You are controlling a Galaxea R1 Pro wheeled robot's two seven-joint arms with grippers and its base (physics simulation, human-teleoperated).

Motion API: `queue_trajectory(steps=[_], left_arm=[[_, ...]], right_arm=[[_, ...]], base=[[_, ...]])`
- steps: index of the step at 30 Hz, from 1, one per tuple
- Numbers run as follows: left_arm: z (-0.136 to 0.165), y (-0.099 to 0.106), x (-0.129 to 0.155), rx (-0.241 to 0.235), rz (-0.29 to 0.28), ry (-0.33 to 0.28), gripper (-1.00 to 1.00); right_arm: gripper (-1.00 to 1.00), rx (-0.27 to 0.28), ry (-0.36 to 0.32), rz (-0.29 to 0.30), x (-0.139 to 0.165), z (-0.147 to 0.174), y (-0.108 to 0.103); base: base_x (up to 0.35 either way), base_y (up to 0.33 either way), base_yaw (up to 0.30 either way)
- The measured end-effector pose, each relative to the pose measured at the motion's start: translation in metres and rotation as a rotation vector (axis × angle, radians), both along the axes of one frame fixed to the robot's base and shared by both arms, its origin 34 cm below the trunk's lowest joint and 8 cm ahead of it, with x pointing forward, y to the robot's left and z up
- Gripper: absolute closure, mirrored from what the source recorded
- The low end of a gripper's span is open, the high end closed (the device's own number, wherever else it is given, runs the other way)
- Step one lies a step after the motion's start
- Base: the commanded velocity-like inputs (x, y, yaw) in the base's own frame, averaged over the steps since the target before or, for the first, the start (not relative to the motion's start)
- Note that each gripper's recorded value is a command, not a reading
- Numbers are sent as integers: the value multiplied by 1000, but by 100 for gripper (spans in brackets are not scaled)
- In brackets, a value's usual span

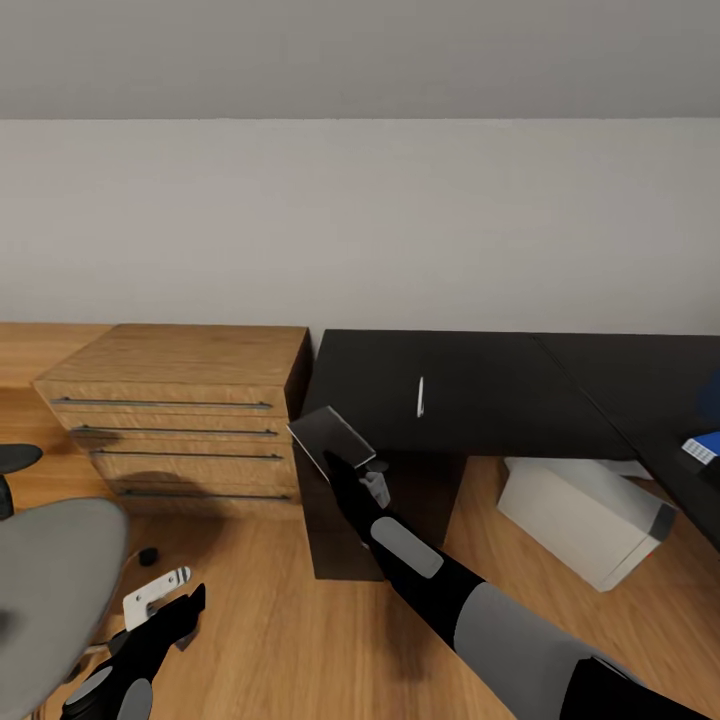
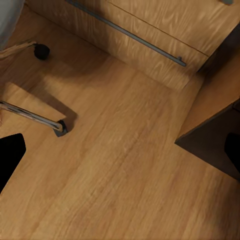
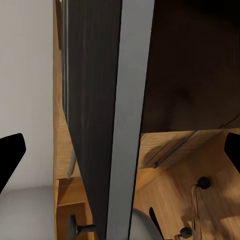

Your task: In the bedroom, organize the workspace by keeping the computer under the desk, ensuring the monitor is on the desk, placing the keyboard on the desk next to the monitor, placing the mouse on the desk next to the keyboard, moving the folder from the swivel chair onto the desk next to the mouse, stacking the notebook on top of the folder with the pen on top of the notebook, and positioning the swivel chair next to the desk.

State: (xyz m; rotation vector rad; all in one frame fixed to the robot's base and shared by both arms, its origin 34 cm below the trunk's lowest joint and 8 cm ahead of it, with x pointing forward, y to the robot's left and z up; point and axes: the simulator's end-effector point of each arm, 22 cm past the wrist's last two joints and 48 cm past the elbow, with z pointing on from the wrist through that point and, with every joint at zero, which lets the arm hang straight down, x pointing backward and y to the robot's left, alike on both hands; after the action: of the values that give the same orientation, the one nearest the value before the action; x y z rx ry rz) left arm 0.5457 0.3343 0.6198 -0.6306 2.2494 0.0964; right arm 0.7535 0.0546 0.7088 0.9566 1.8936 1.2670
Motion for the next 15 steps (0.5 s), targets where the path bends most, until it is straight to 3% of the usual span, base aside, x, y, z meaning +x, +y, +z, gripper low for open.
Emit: queue_trajectory(steps=[10, 11, 15], left_arm=[[0, 0, 0, 0, -1, 0, -100], [0, 0, 0, 0, -1, 0, -100], [0, 0, 0, 0, -1, 0, -100]], right_arm=[[-100, 0, 0, 0, 0, 0, 0], [100, 0, 0, 0, 0, 0, 0], [100, -2, -4, 2, 0, 1, 1]], base=[[4, 7, 0], [0, 0, 0], [0, 0, 0]])
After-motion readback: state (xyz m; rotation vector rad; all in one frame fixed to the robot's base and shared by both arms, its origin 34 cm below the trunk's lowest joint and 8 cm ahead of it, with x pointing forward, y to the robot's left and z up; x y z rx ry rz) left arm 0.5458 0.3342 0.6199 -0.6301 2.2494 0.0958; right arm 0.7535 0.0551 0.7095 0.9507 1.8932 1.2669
